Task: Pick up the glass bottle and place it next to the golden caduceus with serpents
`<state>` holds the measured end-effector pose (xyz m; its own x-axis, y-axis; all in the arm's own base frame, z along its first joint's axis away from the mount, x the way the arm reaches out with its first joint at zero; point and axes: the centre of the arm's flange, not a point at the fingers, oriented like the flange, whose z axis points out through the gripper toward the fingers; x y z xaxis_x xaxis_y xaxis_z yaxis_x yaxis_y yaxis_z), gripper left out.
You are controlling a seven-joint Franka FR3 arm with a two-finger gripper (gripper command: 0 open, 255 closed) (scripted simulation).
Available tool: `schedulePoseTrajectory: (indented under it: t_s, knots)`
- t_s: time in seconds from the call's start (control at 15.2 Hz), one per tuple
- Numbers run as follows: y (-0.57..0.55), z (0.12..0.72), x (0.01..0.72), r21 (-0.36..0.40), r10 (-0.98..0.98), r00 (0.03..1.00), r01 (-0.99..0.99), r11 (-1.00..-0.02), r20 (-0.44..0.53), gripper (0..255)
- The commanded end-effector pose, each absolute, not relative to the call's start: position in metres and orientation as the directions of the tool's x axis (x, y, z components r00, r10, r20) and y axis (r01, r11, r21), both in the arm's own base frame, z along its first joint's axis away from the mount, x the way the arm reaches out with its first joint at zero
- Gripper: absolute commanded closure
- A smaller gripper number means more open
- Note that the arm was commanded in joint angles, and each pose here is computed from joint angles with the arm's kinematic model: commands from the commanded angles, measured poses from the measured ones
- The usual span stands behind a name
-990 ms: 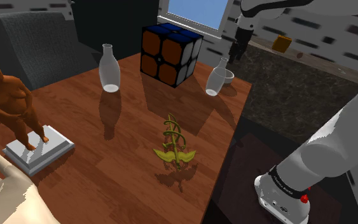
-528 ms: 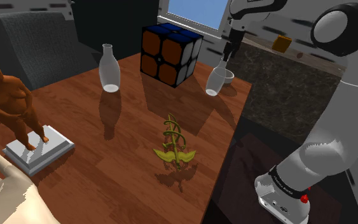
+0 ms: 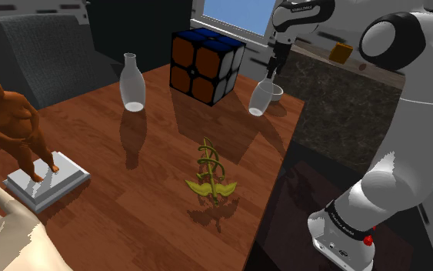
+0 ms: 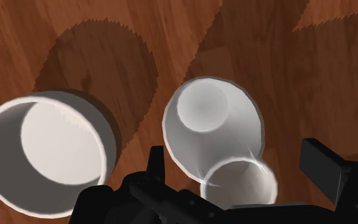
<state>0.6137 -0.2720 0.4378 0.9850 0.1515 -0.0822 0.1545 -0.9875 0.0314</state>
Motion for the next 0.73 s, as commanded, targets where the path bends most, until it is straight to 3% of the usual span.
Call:
schedulePoseTrajectory:
  t_s: [0.0, 0.53, 0.59, 0.66]
  knots:
    - [-0.2724, 0.4249, 0.6130, 0.032, 0.152, 0.985, 0.155, -0.987, -0.082, 0]
    - [-0.2724, 0.4249, 0.6130, 0.032, 0.152, 0.985, 0.155, -0.987, -0.082, 0]
    - [-0.2724, 0.4249, 0.6130, 0.032, 0.152, 0.985, 0.155, -0.987, -0.082, 255]
    - [-0.2724, 0.4249, 0.6130, 0.032, 0.152, 0.985, 0.155, -0.987, -0.082, 255]
